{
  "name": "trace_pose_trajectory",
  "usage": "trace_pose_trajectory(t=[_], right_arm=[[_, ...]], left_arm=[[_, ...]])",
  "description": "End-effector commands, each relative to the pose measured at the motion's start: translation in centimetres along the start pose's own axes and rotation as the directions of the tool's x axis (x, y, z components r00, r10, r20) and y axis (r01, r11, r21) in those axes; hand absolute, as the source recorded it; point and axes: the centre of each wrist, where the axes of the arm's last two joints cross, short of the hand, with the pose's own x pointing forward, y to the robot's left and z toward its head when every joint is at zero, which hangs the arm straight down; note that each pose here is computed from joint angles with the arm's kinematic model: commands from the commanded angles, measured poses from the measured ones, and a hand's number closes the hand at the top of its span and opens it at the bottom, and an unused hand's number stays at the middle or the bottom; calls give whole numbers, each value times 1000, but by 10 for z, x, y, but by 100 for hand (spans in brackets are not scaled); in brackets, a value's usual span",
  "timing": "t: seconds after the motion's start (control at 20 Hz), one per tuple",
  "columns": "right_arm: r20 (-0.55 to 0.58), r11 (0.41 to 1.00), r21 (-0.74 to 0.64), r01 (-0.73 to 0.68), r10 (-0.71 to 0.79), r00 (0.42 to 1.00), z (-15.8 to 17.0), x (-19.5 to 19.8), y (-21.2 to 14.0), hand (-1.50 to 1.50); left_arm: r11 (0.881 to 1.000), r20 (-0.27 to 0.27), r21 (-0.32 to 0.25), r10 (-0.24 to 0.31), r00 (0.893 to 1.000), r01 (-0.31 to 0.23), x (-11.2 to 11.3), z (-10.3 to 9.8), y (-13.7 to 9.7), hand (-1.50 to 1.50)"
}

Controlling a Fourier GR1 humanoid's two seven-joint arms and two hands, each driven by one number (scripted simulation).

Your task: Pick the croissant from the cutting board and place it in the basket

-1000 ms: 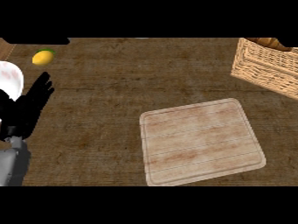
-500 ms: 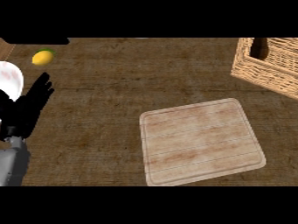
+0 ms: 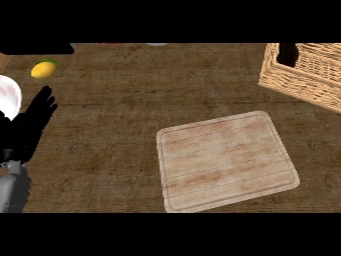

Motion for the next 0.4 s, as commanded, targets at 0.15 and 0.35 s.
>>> trace_pose_trajectory(t=[0.15, 0.35], right_arm=[[-44, 992, 120, -47, 53, 998, -10, -43, -118, -150], [-39, 984, 172, -39, 46, 998, -9, -49, -155, -150]], left_arm=[[1000, 4, 1, -5, 1000, 5, -3, 9, 12, 0], [1000, 9, -17, -6, 1000, 6, 8, 4, -10, 0]])
